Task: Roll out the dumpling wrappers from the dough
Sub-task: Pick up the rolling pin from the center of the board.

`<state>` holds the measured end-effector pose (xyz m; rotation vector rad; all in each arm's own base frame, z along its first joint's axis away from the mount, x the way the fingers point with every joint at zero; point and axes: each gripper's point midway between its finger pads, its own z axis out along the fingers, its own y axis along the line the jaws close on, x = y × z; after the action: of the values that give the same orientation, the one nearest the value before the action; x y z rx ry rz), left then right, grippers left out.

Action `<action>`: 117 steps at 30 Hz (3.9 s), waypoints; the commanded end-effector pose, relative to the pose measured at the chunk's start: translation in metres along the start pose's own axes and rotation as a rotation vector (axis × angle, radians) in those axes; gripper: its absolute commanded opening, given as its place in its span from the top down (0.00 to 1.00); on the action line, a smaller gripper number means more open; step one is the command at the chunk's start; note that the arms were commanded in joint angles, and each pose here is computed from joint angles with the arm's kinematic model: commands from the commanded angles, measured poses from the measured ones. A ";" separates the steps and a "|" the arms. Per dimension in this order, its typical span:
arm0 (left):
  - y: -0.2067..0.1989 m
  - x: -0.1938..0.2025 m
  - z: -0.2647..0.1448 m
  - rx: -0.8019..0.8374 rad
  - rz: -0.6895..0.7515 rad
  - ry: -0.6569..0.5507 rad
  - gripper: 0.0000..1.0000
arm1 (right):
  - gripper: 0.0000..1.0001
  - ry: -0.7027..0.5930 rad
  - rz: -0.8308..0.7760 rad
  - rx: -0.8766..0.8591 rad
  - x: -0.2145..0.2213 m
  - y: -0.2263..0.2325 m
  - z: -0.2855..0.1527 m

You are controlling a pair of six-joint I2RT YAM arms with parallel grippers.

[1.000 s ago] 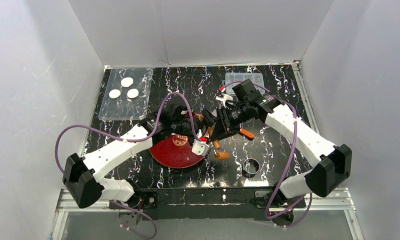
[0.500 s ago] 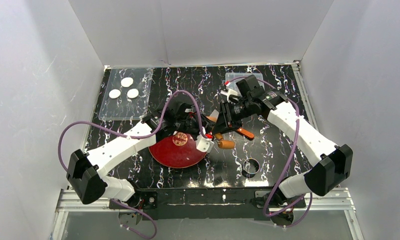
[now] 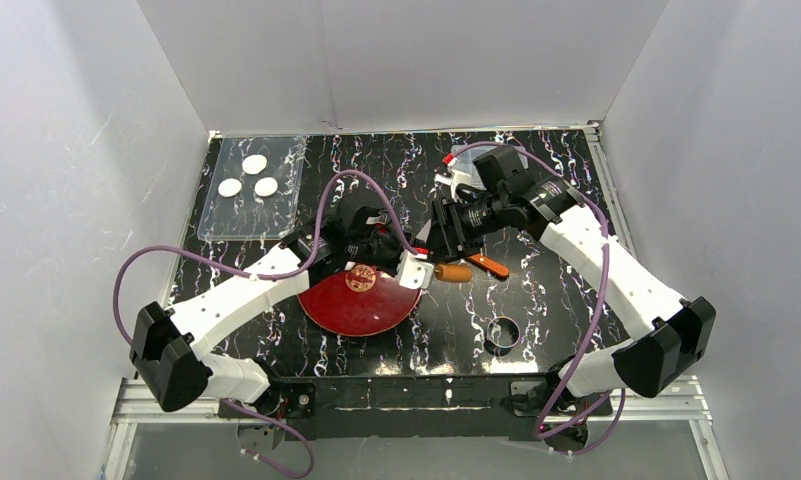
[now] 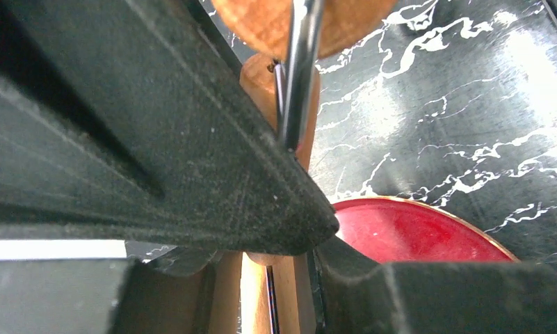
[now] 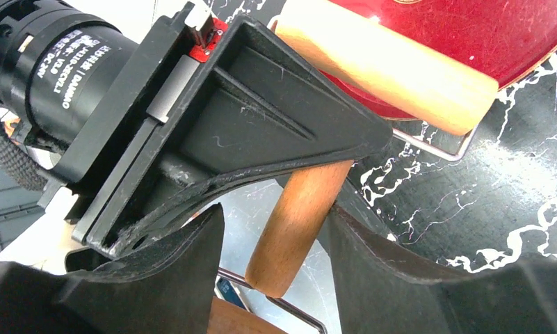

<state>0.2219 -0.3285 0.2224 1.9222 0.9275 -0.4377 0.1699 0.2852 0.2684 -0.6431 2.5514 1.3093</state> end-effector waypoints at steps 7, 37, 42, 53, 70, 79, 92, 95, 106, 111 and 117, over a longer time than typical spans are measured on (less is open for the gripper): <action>-0.019 -0.009 -0.003 0.035 -0.155 -0.041 1.00 | 0.33 -0.076 -0.185 -0.125 -0.013 0.043 -0.023; -0.036 -0.019 -0.010 0.070 -0.407 -0.074 1.00 | 0.15 -0.290 -0.924 -0.007 0.027 0.024 -0.065; -0.034 -0.021 -0.010 0.067 -0.387 -0.081 1.00 | 0.13 -0.265 -0.923 0.022 0.009 0.018 -0.045; -0.026 -0.026 -0.009 0.042 -0.422 -0.106 1.00 | 0.13 -0.129 -0.933 -0.034 0.027 0.000 0.005; -0.026 -0.033 -0.010 0.052 -0.461 -0.136 1.00 | 0.97 -0.114 -0.901 0.033 0.012 -0.016 0.021; -0.017 -0.007 -0.014 -0.058 -0.555 -0.009 0.03 | 0.99 -0.110 -0.793 0.119 0.008 -0.031 0.023; -0.006 0.025 -0.056 -0.289 -0.758 0.161 0.02 | 0.99 -0.055 -0.537 0.200 -0.016 -0.048 0.042; -0.013 0.039 -0.071 -0.349 -0.928 0.222 0.02 | 0.99 -0.049 -0.438 0.210 -0.025 -0.051 0.044; -0.036 0.058 -0.082 -0.384 -0.857 0.238 0.02 | 0.99 -0.070 -0.232 0.067 -0.054 -0.023 0.037; -0.006 0.043 -0.070 -0.394 -0.669 0.123 0.02 | 0.99 -0.092 -0.101 -0.014 -0.061 0.004 0.031; 0.026 0.038 -0.065 -0.459 -0.557 0.063 0.02 | 0.99 -0.125 -0.076 -0.058 -0.063 0.023 0.025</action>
<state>0.2474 -0.2475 0.2204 1.2537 1.6363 -0.4533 0.2241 0.3244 0.2484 -0.6684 2.4848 1.2131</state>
